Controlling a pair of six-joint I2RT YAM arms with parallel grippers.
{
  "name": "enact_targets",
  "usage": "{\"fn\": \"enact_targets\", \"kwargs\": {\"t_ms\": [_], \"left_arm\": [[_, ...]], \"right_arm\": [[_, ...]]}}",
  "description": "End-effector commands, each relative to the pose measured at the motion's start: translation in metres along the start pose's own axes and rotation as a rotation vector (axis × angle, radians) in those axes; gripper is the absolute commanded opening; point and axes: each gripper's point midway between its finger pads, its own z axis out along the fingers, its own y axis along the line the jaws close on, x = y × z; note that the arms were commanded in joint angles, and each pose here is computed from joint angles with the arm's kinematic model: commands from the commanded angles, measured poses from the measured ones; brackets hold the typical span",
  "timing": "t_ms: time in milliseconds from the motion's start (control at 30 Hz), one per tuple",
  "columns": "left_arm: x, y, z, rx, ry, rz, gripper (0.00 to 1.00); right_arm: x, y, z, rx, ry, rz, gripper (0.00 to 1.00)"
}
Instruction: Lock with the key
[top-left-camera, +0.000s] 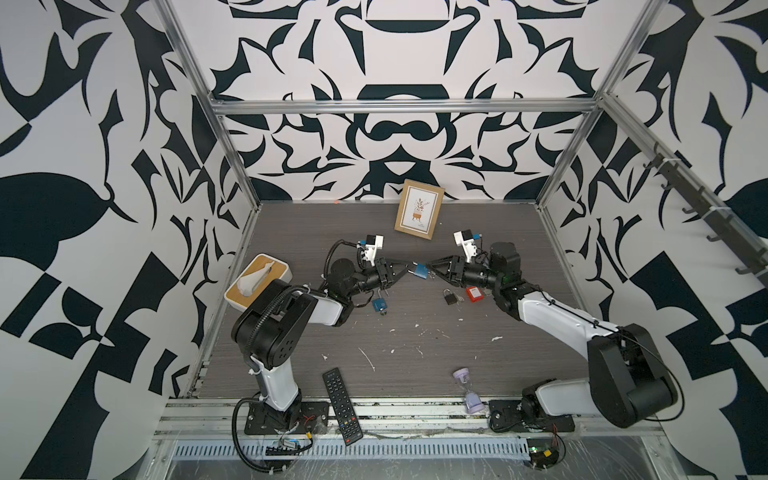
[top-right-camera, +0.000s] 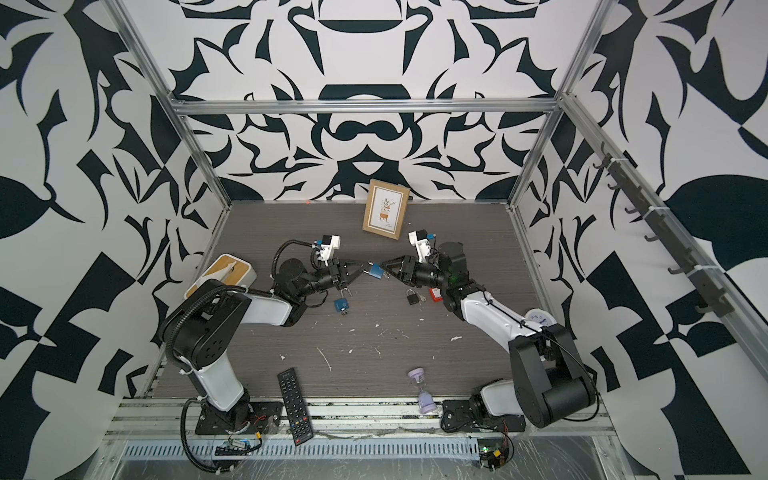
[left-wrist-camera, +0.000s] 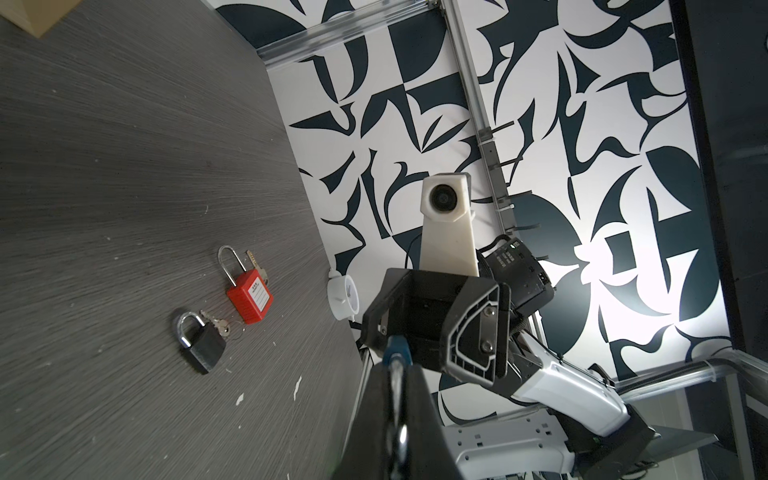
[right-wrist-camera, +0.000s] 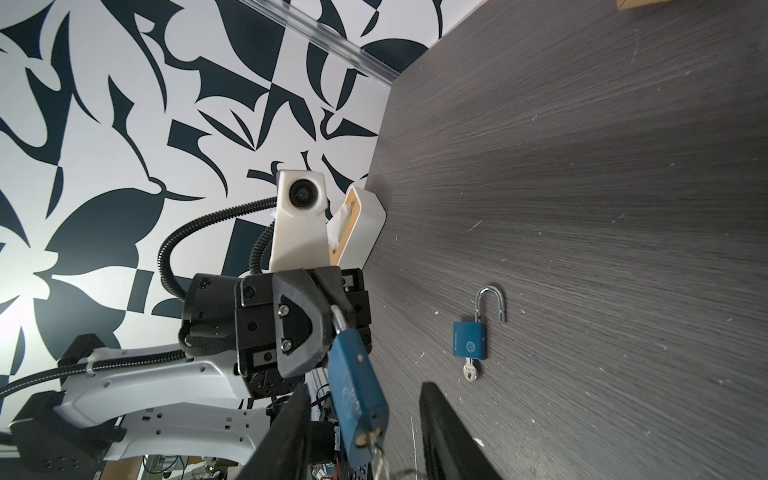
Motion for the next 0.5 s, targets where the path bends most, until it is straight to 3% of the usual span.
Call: {"fn": "enact_targets", "kwargs": {"t_ms": [0,200,333,467], "left_arm": [[-0.0117,-0.0339,0.0014,0.094,-0.027,0.066,0.0],[-0.0121,-0.0382,0.0022,0.103,-0.024,0.071,0.0],[-0.0129,-0.037,0.0022,0.1,-0.03,0.069,0.0],[-0.0147,-0.0369,0.0039,0.101,-0.034,0.068,0.0]], "right_arm": [[-0.0058,0.023,-0.0035,-0.089,-0.021,-0.052,0.45],[-0.009,0.0237,-0.0004,-0.113,-0.026,-0.037,0.43],[-0.0092,0.025,0.0006,-0.138,-0.028,-0.023,0.32],[-0.0062,0.0253,0.0012,-0.15,-0.015,-0.014,0.31]]}}
